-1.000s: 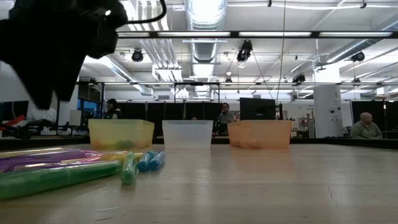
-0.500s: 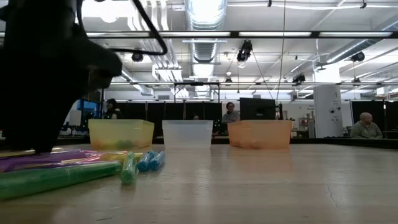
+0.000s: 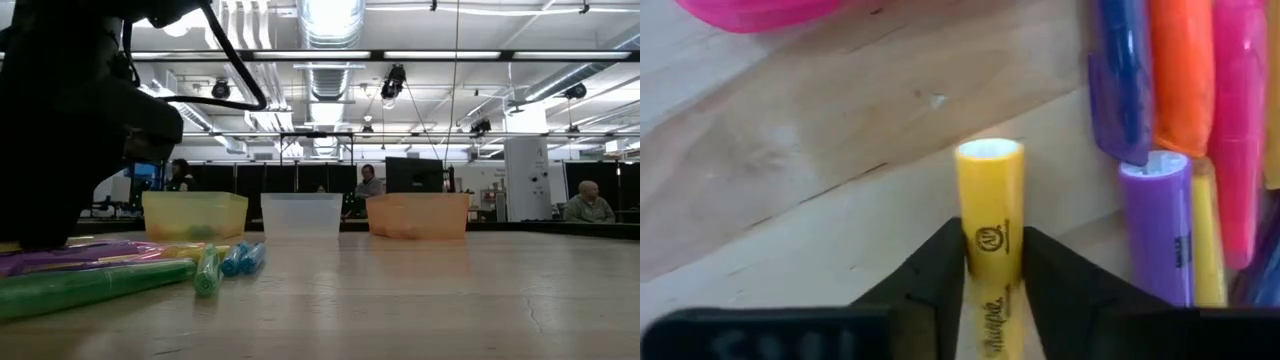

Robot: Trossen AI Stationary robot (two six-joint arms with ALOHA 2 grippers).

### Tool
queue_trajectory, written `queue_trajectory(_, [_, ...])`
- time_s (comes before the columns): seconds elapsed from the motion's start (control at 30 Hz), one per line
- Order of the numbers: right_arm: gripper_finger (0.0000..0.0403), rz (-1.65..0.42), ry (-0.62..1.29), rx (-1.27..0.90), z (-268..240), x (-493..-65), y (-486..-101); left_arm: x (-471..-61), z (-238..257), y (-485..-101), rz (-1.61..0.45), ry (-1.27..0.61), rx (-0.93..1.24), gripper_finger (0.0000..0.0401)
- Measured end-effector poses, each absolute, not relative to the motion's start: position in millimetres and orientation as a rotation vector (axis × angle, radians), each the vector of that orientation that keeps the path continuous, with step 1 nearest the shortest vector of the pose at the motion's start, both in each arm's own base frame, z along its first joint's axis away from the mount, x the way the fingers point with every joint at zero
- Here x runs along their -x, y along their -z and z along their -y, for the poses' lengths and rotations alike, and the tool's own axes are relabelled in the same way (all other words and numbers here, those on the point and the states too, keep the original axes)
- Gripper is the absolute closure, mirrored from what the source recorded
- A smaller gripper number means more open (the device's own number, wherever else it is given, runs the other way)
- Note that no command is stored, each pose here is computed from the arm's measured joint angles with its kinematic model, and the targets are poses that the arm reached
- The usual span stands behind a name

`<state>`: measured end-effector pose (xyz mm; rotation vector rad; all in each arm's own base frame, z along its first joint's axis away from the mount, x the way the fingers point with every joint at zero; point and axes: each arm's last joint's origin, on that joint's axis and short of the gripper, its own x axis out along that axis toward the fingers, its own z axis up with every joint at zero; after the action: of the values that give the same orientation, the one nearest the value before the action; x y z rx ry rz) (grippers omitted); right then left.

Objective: Pick & Place Markers
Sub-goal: Put the dark yellow highlighter pen into the yellow bin

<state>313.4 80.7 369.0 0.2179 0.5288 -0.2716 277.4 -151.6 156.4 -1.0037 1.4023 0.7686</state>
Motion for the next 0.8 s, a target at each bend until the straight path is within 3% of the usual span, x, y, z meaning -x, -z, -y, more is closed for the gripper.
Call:
queue_trajectory(0.2, [0.0282, -0.529, 0.271, -0.215, -81, -313, -369, -278, 146, -161, -1.399, -0.767, 1.017, 0.035])
queue_trajectory(0.5, [0.0282, -0.52, 0.272, -0.225, -81, -314, -370, -271, 123, -192, -1.324, -0.762, 0.998, 0.0346])
queue_trajectory(0.8, [0.0282, -0.512, 0.274, -0.232, -81, -314, -370, -260, 54, -239, -1.177, -0.788, 0.974, 0.0346])
